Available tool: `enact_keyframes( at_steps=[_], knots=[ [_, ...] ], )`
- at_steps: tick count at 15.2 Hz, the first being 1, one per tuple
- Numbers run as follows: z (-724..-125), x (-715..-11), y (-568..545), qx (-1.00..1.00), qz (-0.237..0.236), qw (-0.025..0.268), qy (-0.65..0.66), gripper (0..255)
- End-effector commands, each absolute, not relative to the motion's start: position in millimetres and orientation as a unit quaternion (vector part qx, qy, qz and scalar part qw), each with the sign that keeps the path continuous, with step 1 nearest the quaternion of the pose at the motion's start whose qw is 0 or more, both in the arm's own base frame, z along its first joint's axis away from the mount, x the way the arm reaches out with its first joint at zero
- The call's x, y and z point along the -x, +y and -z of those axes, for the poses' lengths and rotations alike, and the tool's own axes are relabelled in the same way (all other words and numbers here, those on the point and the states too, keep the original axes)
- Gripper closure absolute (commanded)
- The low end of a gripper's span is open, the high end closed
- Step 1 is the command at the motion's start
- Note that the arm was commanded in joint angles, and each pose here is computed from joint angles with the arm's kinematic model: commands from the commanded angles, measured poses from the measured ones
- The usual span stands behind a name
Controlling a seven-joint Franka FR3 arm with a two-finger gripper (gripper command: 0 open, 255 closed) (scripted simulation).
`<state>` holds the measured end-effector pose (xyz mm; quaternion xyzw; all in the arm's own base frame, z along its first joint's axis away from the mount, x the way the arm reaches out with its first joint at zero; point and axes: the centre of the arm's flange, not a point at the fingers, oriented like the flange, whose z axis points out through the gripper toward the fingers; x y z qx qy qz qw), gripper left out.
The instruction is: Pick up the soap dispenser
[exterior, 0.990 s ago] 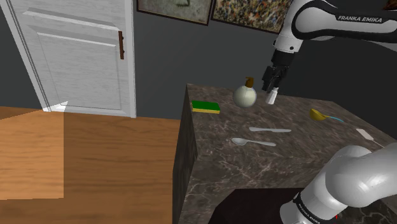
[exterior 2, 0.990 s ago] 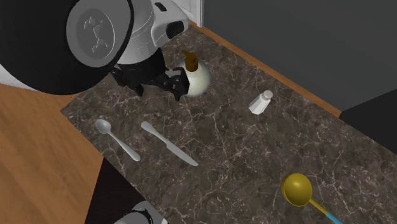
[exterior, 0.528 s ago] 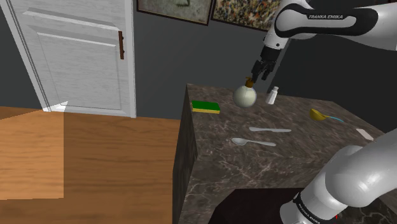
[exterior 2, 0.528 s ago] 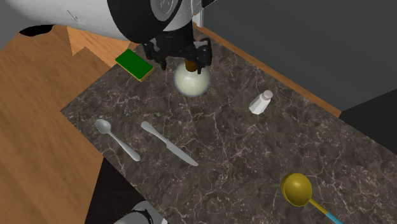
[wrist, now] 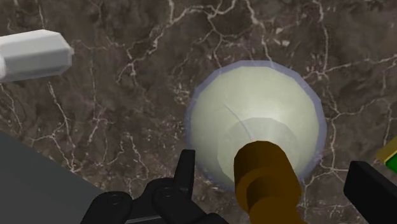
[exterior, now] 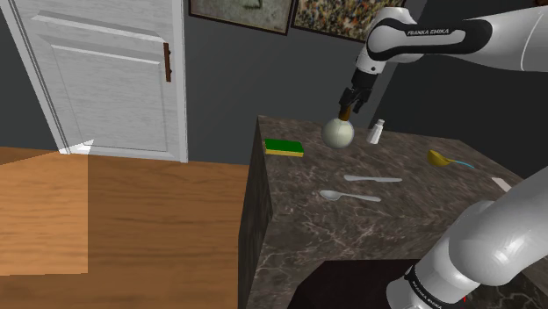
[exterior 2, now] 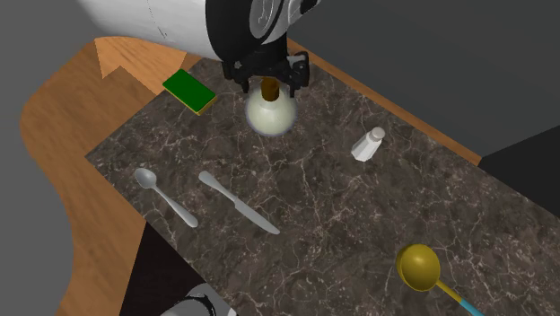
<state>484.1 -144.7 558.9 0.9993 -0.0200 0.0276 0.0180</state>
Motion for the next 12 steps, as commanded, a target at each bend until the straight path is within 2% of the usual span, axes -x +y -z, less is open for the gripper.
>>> enact_keyframes(
  at_steps=[1,4,5,12],
  knots=[
    [-548.4,-484.5,-144.5,-0.999,-0.028,0.018,-0.02,0],
    [-545.4,-484.5,-144.5,-0.999,-0.028,0.018,-0.02,0],
    [-545.2,-484.5,-144.3,-0.999,-0.028,0.018,-0.02,255],
    [-545.2,-484.7,-144.2,-0.999,-0.028,0.018,-0.02,255]
  ],
)
